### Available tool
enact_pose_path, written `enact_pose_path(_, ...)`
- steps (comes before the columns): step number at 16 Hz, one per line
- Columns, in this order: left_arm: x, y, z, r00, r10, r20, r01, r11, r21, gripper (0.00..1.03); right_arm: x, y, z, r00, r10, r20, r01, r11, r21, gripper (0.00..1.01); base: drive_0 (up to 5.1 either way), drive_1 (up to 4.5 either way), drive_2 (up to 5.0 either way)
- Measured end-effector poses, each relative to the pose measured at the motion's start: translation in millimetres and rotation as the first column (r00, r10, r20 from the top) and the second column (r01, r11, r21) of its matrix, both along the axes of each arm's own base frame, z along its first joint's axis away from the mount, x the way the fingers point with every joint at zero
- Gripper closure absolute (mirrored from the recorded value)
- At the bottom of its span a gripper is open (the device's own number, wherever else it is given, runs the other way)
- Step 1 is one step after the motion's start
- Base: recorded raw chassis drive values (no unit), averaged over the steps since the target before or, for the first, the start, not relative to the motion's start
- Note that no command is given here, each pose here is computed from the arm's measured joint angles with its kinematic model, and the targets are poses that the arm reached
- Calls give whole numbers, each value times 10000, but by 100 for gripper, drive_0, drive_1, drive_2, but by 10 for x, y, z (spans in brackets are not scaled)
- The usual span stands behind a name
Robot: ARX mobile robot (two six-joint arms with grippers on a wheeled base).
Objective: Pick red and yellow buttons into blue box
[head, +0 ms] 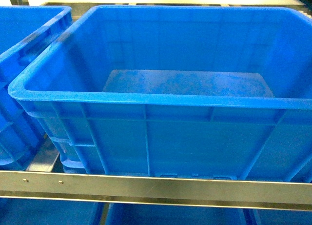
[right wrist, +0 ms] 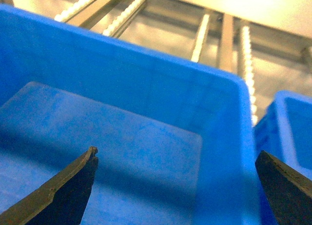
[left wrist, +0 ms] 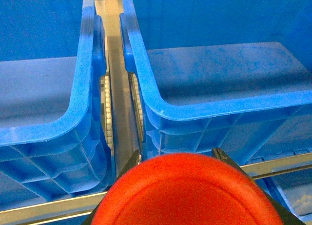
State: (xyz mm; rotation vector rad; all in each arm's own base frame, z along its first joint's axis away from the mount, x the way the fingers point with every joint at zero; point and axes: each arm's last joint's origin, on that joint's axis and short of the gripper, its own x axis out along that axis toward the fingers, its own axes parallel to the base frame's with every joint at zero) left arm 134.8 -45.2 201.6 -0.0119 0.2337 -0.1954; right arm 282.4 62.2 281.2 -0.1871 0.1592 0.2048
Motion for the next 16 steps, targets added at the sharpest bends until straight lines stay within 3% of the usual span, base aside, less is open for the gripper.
enact_pose_path(2, 0, 0, 0, 10000, 0, -4, 0, 10000, 1, 69, -265, -232, 40, 9918, -517, 1169, 499, 9986, 188, 3, 0, 0, 0)
enact_pose_path(3, 0, 0, 0, 10000, 0, -4, 0, 10000, 1, 69, -377, -314, 41, 9879, -582, 1434, 538, 9979, 347, 3, 0, 0, 0)
enact_pose_path(5, 0, 0, 0, 10000, 0, 0, 0, 10000, 0, 69, -649, -518, 24, 9609, -1499, 2330, 1316, 9870, 925, 3, 0, 0, 0)
enact_pose_path(6, 0, 0, 0, 10000, -1, 1, 1, 10000, 4, 69, -846, -613, -43, 9360, -2044, 2865, 1732, 9762, 1308, 3, 0, 0, 0)
enact_pose_path(8, 0, 0, 0, 10000, -1, -3, 1, 10000, 5, 69, -1164, -654, -208, 9196, -2520, 3013, 2006, 9608, 1913, 3, 0, 0, 0)
enact_pose_path(11, 0, 0, 0, 10000, -1, 1, 1, 10000, 4, 69, -1427, -622, -373, 9080, -2958, 2968, 2322, 9448, 2310, 3, 0, 0, 0)
enact_pose_path(12, 0, 0, -1, 10000, -1, -6, 1, 10000, 6, 69, -1483, -607, -454, 9030, -3241, 2819, 2624, 9358, 2353, 3, 0, 0, 0)
enact_pose_path(16, 56, 5, 36, 9999, -49, 138, 51, 9999, -96, 69, -1481, -609, -458, 9004, -3330, 2800, 2716, 9330, 2362, 3, 0, 0, 0)
